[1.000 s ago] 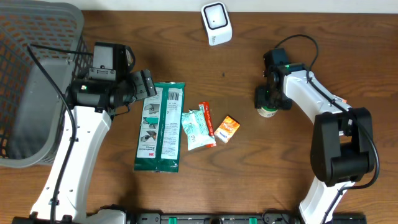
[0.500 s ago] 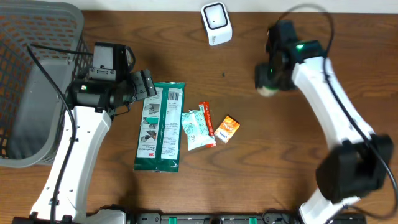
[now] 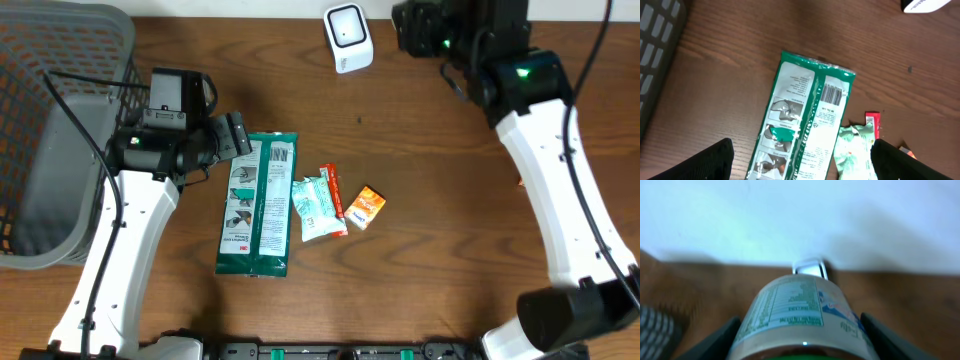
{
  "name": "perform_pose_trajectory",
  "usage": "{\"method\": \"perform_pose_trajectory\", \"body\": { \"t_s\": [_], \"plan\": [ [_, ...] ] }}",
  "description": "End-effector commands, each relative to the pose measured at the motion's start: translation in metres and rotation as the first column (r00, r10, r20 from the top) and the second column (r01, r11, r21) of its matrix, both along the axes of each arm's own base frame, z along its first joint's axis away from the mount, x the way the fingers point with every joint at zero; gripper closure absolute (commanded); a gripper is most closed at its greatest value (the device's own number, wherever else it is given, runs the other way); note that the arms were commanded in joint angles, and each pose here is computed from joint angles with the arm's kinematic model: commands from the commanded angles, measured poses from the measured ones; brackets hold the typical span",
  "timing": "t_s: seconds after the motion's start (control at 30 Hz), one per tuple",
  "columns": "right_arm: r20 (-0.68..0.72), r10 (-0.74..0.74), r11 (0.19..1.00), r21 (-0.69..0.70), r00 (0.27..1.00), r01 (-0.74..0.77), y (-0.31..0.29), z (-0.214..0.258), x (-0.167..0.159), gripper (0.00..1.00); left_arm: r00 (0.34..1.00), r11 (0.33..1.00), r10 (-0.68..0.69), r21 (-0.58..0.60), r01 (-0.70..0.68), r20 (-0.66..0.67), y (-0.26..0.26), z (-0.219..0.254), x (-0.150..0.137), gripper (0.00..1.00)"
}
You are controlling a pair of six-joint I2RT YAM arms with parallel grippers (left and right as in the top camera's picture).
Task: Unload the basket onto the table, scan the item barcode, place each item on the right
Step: 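Raise the jar up to the white barcode scanner with the right gripper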
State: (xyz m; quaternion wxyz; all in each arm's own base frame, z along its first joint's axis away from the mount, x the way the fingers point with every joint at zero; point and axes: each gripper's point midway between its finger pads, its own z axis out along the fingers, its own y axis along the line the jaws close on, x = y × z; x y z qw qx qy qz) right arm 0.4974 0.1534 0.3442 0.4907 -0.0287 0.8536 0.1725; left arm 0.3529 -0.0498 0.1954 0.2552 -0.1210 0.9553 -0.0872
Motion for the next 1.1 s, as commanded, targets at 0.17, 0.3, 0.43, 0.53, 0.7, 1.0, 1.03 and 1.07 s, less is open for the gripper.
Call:
{"method": "perform_pose_trajectory", "body": {
  "t_s": [0.17, 0.3, 0.43, 0.53, 0.7, 1.0, 1.03, 1.07],
  "plan": [
    [0.114, -0.009, 0.994, 0.107, 0.993, -0.004, 0.034, -0.055, 0.083, 0.99, 1.0, 1.0, -0.002, 0.01, 0.002, -0.002, 0.002, -0.001, 0.001, 0.12],
    [0.193, -0.01, 0.991, 0.136, 0.981, -0.017, 0.048, -0.086, 0.117, 0.99, 1.0, 1.0, -0.002, 0.01, 0.002, -0.002, 0.002, -0.001, 0.001, 0.12],
    [0.286, -0.015, 0.986, 0.162, 0.958, -0.033, 0.057, -0.117, 0.145, 0.99, 1.0, 1.0, -0.002, 0.01, 0.002, -0.002, 0.002, -0.001, 0.001, 0.12],
    [0.346, -0.019, 0.983, 0.178, 0.938, -0.045, 0.063, -0.143, 0.159, 0.99, 1.0, 1.0, -0.002, 0.01, 0.002, -0.003, 0.002, -0.001, 0.001, 0.12],
    [0.426, -0.027, 0.978, 0.199, 0.904, -0.064, 0.068, -0.188, 0.17, 0.99, 1.0, 1.0, -0.002, 0.01, 0.002, -0.002, 0.002, -0.001, 0.001, 0.12],
    [0.524, -0.051, 0.966, 0.243, 0.85, -0.091, 0.068, -0.227, 0.168, 0.99, 1.0, 1.0, -0.002, 0.01, 0.002, -0.003, 0.002, -0.001, 0.001, 0.12],
    [0.516, -0.049, 0.967, 0.24, 0.855, -0.089, 0.068, -0.229, 0.169, 0.99, 1.0, 1.0, -0.002, 0.01, 0.002, -0.003, 0.002, -0.001, 0.001, 0.12],
    [0.518, -0.05, 0.966, 0.241, 0.854, -0.089, 0.068, -0.229, 0.169, 0.99, 1.0, 1.0, -0.002, 0.01, 0.002, -0.003, 0.002, -0.001, 0.001, 0.12]
  ]
}}
